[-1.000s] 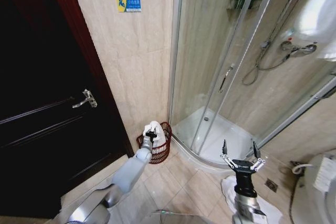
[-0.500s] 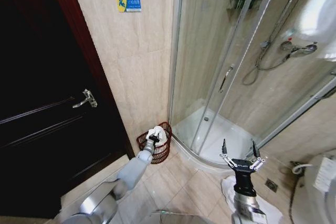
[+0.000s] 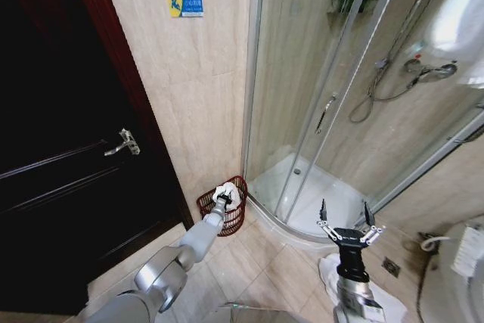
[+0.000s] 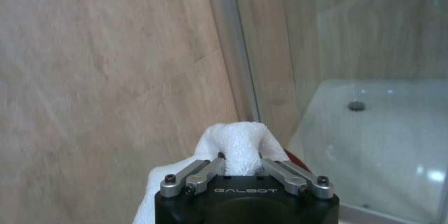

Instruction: Discard the used towel into the hamper.

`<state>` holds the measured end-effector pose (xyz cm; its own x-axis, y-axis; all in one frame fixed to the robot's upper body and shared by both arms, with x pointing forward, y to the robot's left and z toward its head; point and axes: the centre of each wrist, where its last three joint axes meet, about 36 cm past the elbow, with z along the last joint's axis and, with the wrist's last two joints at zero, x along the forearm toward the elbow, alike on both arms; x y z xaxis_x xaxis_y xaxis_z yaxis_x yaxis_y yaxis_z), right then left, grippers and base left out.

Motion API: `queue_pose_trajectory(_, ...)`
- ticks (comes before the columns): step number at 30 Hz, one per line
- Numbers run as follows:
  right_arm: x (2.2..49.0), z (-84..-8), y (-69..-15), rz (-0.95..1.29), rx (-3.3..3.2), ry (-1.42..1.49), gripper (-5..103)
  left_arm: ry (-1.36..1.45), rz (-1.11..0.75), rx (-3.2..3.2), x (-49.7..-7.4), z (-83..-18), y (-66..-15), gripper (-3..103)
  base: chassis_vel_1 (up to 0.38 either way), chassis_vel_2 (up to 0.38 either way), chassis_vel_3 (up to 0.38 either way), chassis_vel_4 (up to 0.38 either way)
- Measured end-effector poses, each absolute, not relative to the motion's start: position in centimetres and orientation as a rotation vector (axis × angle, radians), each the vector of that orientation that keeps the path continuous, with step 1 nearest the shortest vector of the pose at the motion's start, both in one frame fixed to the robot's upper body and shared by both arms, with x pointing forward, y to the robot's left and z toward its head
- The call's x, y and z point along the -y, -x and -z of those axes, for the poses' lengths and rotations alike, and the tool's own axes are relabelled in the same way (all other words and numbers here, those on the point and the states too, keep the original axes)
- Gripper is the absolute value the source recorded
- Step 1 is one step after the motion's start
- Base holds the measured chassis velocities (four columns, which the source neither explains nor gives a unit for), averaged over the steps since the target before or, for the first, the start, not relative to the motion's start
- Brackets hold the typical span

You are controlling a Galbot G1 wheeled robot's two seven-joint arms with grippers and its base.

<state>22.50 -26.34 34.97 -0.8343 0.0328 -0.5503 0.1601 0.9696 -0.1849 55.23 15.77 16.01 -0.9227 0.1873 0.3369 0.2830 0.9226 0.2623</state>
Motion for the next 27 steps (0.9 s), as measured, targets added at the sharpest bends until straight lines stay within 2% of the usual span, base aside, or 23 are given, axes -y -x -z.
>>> queue_pose_trajectory(9, 25.8, -35.0, -22.1, 0.282, -2.557, -0.105, 100, 0.376, 0.640, 2.631, -18.6, -16.0, -56.3, 9, 0.000, 0.000, 0.000, 0.000)
queue_pose_trajectory(27, 26.0, -37.0, -21.9, 0.339, -2.511, -0.085, 100, 0.425, 0.617, 2.519, -18.0, -14.1, -53.8, 9, 0.000, 0.000, 0.000, 0.000)
